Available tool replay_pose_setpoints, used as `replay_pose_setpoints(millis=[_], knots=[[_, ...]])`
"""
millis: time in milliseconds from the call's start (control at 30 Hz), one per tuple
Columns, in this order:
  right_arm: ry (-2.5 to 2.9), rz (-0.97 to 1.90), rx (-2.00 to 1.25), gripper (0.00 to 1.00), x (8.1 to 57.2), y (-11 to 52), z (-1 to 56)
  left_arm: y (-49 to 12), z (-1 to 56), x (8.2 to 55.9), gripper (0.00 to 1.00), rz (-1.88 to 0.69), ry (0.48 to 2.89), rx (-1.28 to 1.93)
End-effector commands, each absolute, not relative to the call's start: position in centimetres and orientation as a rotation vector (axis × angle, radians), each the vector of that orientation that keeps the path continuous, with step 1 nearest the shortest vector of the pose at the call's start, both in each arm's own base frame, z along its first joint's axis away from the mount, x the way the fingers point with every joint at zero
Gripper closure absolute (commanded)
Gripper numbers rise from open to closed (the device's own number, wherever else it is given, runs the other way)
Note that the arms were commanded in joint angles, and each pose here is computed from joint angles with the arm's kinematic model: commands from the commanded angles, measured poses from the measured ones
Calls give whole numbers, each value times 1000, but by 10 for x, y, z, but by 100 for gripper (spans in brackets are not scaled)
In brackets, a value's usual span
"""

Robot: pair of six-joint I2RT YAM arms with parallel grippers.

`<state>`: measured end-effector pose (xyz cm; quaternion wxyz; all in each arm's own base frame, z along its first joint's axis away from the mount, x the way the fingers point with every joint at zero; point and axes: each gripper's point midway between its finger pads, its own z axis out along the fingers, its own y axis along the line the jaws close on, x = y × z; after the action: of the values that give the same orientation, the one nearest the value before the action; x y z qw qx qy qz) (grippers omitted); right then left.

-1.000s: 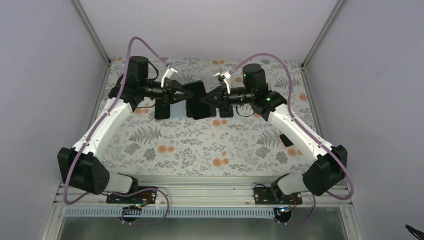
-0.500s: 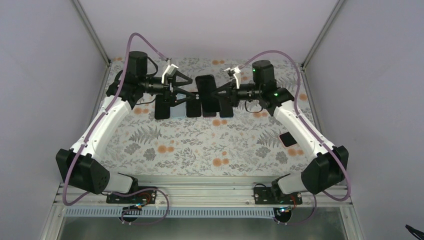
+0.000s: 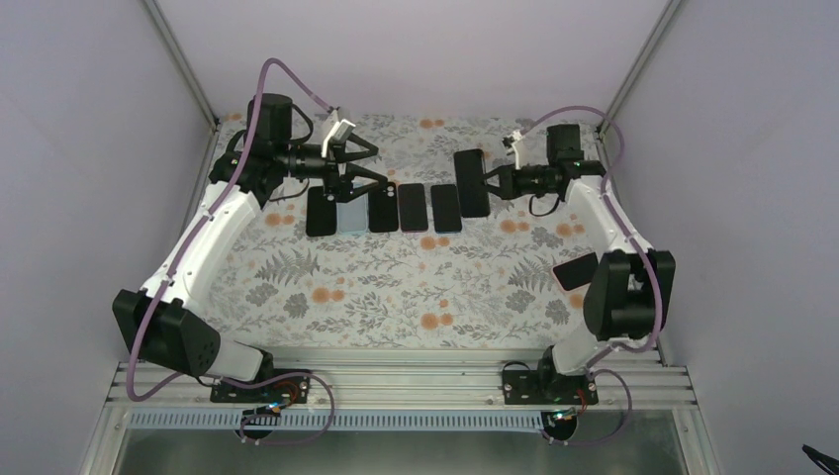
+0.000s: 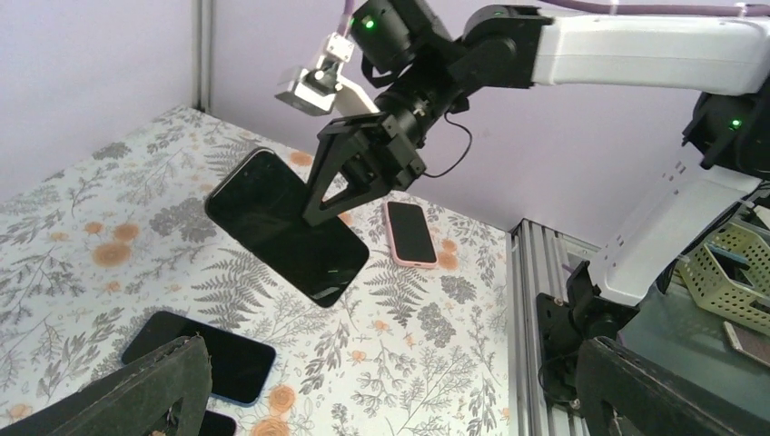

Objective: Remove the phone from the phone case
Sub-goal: Place the phone at the center of the board.

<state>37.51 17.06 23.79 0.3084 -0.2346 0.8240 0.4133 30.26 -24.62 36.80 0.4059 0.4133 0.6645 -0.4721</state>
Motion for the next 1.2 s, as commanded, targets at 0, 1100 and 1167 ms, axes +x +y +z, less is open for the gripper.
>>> replay_pose_setpoints(millis=[0, 1100, 1167], knots=[[2226, 1080, -568, 96, 390, 141, 220, -246, 371, 305, 0, -1164, 1658, 1057], [2468, 1437, -164, 94, 461, 102, 81, -248, 355, 312, 0, -1204, 1705, 1027], [2472, 1455, -150, 94, 461, 103, 75, -248, 353, 313, 0, -1208, 1712, 1022]])
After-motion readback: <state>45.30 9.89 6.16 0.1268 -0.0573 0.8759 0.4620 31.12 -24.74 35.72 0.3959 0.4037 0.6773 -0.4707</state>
